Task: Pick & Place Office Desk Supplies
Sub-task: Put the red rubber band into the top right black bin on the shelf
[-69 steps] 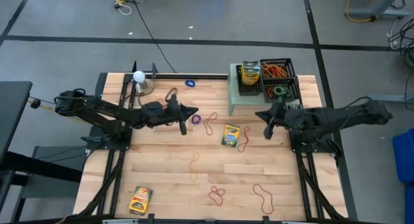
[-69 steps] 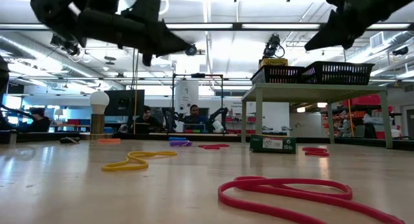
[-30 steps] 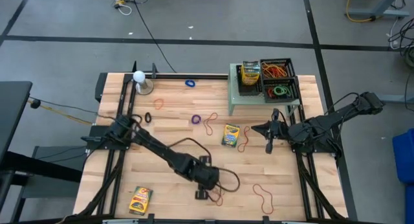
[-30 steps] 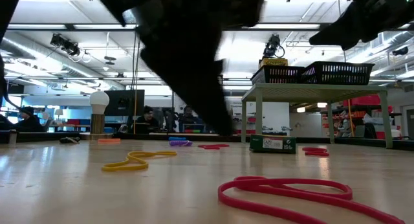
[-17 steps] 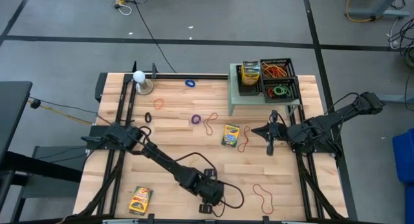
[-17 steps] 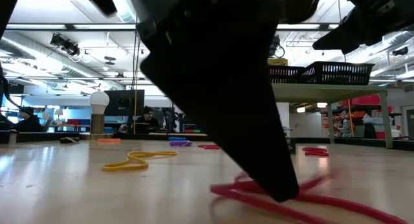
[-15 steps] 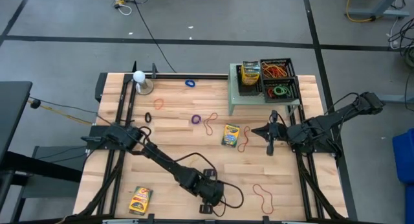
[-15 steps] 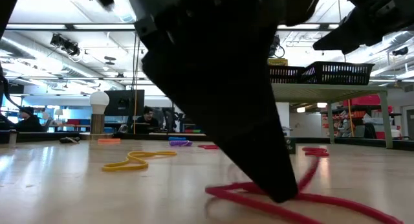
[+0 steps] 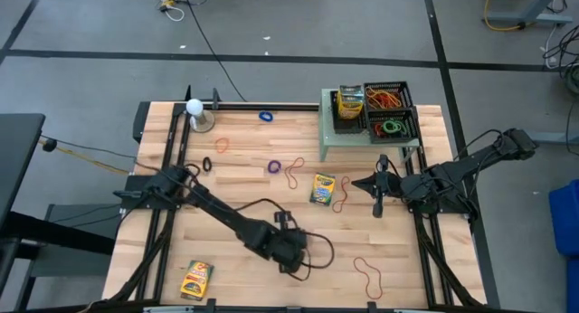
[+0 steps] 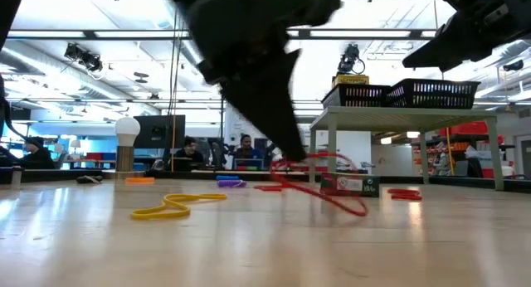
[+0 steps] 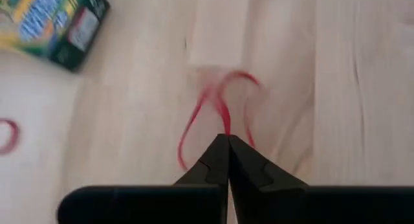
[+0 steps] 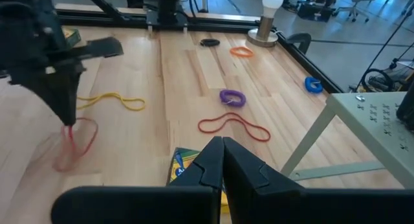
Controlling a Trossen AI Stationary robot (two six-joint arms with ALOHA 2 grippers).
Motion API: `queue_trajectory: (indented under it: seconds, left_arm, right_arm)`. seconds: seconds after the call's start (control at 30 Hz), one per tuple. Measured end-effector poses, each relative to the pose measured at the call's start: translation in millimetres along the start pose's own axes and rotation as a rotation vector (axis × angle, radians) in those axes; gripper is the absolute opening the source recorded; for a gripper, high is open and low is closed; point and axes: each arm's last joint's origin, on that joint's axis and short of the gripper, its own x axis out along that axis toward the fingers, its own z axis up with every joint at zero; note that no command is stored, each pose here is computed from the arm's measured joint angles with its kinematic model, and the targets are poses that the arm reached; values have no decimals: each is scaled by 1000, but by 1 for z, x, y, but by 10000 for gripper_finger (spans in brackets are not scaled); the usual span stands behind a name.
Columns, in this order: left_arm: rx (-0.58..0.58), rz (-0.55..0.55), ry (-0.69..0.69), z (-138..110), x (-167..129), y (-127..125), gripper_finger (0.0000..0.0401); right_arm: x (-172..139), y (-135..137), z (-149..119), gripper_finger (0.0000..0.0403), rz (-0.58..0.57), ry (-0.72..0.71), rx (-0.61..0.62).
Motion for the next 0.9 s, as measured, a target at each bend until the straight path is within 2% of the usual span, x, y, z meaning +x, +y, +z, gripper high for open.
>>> queue_trajectory:
  seconds: [0.13,0.23,0.47,0.53,0.7,0.9]
  left_arm:
    - [-104,-51,-138,-21,-2,22,3]
    - [-201,-93,-294,-30,-3,44,3]
    - [-340,-152,-670,-52,13,87,2]
    - [-337,-133,-753,-62,17,98,2]
    - [-331,-105,-969,-66,18,123,2]
    - [-278,-101,-1069,-67,24,137,2]
  right_arm:
    - [0,0,0,16,1,-1,1]
    - [0,0,1,16,2,-7,5]
    - [4,4,6,16,11,-56,37]
    - [8,7,7,16,11,-58,38]
    - [22,16,3,16,34,-29,56]
    - [42,28,-7,16,33,24,203]
